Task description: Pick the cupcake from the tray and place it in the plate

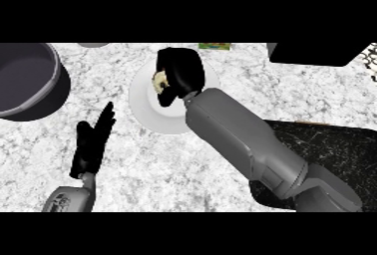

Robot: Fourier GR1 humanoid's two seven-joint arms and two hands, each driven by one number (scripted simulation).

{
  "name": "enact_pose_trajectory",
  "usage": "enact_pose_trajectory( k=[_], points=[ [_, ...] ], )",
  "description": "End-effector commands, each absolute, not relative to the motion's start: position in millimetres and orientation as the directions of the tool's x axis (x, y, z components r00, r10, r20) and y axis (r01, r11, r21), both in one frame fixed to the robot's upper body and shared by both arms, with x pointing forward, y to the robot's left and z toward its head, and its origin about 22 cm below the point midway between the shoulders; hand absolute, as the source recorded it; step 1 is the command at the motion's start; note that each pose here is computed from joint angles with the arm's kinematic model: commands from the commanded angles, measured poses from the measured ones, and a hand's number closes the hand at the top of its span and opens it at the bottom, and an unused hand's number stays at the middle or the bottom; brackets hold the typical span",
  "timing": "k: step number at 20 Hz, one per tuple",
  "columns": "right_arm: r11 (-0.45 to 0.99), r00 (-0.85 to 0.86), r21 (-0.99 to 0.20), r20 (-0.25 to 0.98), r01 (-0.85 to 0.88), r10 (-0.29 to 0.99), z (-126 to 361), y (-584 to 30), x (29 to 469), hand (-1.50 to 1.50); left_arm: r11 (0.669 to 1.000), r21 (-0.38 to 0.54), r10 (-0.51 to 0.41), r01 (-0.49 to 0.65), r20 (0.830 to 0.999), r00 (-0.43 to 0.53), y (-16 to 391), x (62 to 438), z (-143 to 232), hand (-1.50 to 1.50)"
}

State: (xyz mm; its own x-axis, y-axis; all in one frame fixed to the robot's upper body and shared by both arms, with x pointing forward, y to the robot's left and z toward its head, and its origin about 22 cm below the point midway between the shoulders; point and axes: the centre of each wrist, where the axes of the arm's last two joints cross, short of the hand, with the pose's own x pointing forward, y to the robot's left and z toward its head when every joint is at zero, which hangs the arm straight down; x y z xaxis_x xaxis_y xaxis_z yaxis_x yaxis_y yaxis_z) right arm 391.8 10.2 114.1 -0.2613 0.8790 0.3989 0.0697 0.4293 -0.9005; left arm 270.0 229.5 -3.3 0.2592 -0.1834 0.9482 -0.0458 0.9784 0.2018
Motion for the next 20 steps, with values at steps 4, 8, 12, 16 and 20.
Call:
enact_pose_trajectory(
  k=[4, 8, 12, 16, 20],
  points=[
    [0.391, -0.213, -0.911, 0.411, -0.127, 0.887, 88, -19, 412, 1.50, 0.981, 0.193, -0.182, -0.023, 0.951, 0.250, 232, 271, -4, 0.00],
    [0.307, -0.166, -0.905, 0.365, -0.293, 0.916, 89, -26, 421, 1.50, 0.979, 0.199, -0.186, -0.032, 0.952, 0.242, 218, 270, 2, 0.00],
    [0.328, -0.208, -0.874, 0.417, -0.358, 0.885, 73, -37, 420, -1.50, 0.980, 0.197, -0.182, -0.036, 0.951, 0.250, 222, 265, -11, 0.00],
    [0.420, -0.312, -0.836, 0.529, -0.354, 0.789, 75, -34, 417, -1.50, 0.980, 0.192, -0.177, -0.045, 0.958, 0.227, 242, 273, 10, 0.00],
    [0.715, -0.349, -0.634, 0.768, -0.296, 0.537, 99, -38, 426, -1.50, 0.975, 0.208, -0.185, -0.072, 0.951, 0.246, 242, 262, -6, 0.00]
  ],
)
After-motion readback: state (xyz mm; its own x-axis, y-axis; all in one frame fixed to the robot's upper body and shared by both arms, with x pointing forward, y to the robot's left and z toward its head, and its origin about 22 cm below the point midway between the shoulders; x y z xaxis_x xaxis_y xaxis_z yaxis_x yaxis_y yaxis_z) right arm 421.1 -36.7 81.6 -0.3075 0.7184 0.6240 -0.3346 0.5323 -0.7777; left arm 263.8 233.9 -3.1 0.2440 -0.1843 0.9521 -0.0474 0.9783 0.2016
